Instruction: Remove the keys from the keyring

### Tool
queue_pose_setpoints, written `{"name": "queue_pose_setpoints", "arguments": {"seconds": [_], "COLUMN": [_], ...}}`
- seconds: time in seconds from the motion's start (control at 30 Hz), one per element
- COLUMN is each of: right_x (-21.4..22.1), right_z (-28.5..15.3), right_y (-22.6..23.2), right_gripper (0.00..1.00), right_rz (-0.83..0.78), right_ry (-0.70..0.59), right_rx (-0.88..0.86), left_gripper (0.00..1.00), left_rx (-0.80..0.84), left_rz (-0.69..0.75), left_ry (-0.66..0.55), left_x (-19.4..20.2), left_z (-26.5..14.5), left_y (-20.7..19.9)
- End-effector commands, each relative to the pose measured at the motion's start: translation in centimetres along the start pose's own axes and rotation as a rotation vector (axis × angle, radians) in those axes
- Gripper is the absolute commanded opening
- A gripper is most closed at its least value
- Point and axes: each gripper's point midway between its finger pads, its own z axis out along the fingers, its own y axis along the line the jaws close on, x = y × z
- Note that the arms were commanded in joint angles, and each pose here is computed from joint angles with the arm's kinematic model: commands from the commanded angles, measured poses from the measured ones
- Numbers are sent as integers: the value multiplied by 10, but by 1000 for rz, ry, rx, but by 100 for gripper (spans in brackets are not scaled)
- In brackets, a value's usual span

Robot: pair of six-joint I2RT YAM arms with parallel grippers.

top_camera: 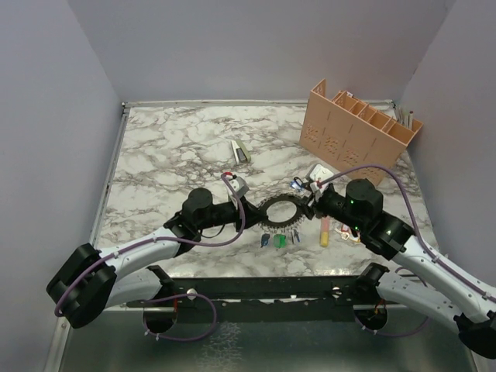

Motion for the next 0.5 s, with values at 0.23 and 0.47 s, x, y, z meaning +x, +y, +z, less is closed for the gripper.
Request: {"name": "queue_pose_setpoints", "arguments": {"seconds": [0.23, 0.47], "right_x": [27, 32], "right_z": [10, 25], "right_y": [-29, 27], "right_gripper": [77, 100], "right_rz": [314, 371], "right_ry": [-11, -112], "right_rx": [277, -10], "left_gripper": [0, 0], "left_rx": [-357, -426], "left_rz": [-76, -138], "left_ry": [-236, -311], "left_x": [-45, -54], "left_z": [-24, -36], "left_y": [47, 54]}}
